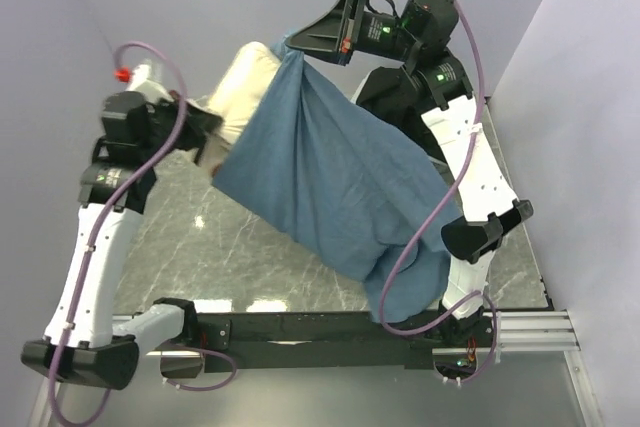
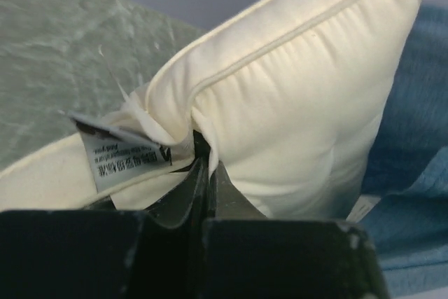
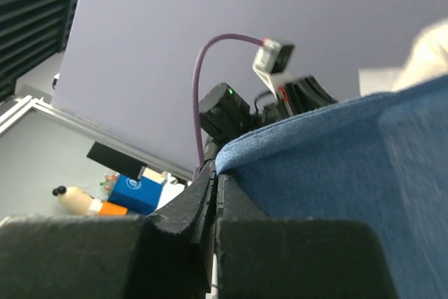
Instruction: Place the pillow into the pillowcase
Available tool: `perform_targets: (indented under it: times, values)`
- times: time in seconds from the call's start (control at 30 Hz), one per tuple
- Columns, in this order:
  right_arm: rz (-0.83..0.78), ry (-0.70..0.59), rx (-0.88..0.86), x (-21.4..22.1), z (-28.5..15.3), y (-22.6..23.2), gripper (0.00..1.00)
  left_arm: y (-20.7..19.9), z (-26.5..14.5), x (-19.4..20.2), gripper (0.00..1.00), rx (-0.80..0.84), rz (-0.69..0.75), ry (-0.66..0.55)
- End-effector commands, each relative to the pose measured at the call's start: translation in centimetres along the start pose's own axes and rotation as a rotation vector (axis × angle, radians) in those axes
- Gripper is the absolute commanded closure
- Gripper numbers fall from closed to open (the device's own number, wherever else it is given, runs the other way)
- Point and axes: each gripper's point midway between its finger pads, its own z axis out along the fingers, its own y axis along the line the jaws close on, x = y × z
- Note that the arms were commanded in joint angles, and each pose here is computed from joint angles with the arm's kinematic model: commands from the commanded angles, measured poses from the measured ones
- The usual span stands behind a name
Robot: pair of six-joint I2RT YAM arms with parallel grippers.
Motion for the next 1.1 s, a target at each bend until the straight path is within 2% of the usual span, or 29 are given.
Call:
perform_targets:
  times: [0.0, 0.07, 0.2, 0.27, 0.37, 0.4, 0.43, 0.47, 0.53, 0.57, 0.6, 0.67, 0.7, 0.77, 0.8, 0.83, 0.87, 0.93, 0.97, 1.07]
  values:
    - [-0.089, 0.003, -0.177, 0.9, 0.6, 6.1, 1.00, 0.7, -4.9, -9.5, 0.99, -0.020, -0.016, -0.318]
    - [-0.086, 0.021, -0.176, 1.7, 1.4, 6.1, 1.00, 1.8, -6.3, -11.2, 0.99, -0.042, -0.033, -0.370]
    - [-0.073, 0.073, -0.179, 3.2, 2.4, 5.4, 1.00, 0.6, -9.4, -13.5, 0.99, -0.057, -0.004, -0.466]
    - [-0.089, 0.078, -0.163, 3.0, 1.9, 5.0, 1.00, -2.2, -11.6, -14.3, 0.99, 0.023, 0.034, -0.538]
    - [-0.105, 0.108, -0.138, 3.0, 0.6, 3.9, 1.00, -7.6, -14.3, -14.3, 0.99, 0.241, 0.103, -0.579]
    - [-0.092, 0.134, -0.116, 3.6, 0.2, 2.9, 1.00, -8.3, -14.1, -13.4, 0.99, 0.297, 0.111, -0.538]
    - [-0.068, 0.139, -0.068, 3.9, -0.1, 1.6, 1.00, -9.1, -13.8, -12.0, 0.99, 0.363, 0.126, -0.460]
    - [-0.122, 0.131, -0.029, 4.0, -0.6, 0.2, 1.00, -9.3, -13.5, -11.2, 0.99, 0.389, 0.116, -0.411]
    - [-0.071, 0.101, 0.128, 5.2, -1.7, -4.2, 1.00, -7.8, -12.0, -8.7, 0.99, 0.405, 0.072, -0.335]
    - [-0.131, 0.080, 0.165, 5.9, -2.8, -4.2, 1.00, -7.6, -11.5, -7.1, 0.99, 0.433, 0.043, -0.296]
    - [-0.057, 0.085, 0.279, 7.5, -3.5, -9.1, 1.00, -5.6, -9.5, -4.6, 0.99, 0.429, 0.008, -0.237]
    - [-0.050, 0.011, 0.422, 8.2, -5.1, -13.4, 1.00, -5.5, -8.2, -0.7, 0.99, 0.429, 0.006, -0.156]
    - [0.008, 0.006, 0.505, 10.4, -6.9, -16.6, 1.00, -4.1, -6.6, 2.5, 0.99, 0.408, -0.024, -0.087]
    - [-0.004, -0.075, 0.519, 10.9, -8.3, -17.5, 1.00, -5.0, -5.3, 6.9, 0.99, 0.434, -0.051, -0.004]
    - [0.049, -0.062, 0.581, 13.2, -9.4, -20.7, 1.00, -4.0, -4.4, 9.7, 0.99, 0.423, -0.073, 0.054]
    - [0.041, -0.079, 0.616, 13.6, -10.1, -21.9, 1.00, -5.4, -4.7, 11.7, 0.99, 0.479, -0.085, 0.103]
    - [0.055, -0.074, 0.657, 15.1, -11.3, -23.2, 1.00, -4.3, -3.8, 13.6, 0.99, 0.439, -0.107, 0.126]
    - [0.046, -0.095, 0.713, 15.8, -12.6, -24.5, 1.00, -5.3, -4.3, 16.1, 0.99, 0.474, -0.123, 0.176]
    - [0.052, -0.106, 0.745, 16.6, -13.5, -25.4, 1.00, -4.5, -3.8, 17.4, 0.99, 0.447, -0.136, 0.189]
    - [0.040, -0.126, 0.816, 16.1, -14.7, -26.7, 1.00, -5.5, -4.8, 20.4, 0.99, 0.512, -0.158, 0.255]
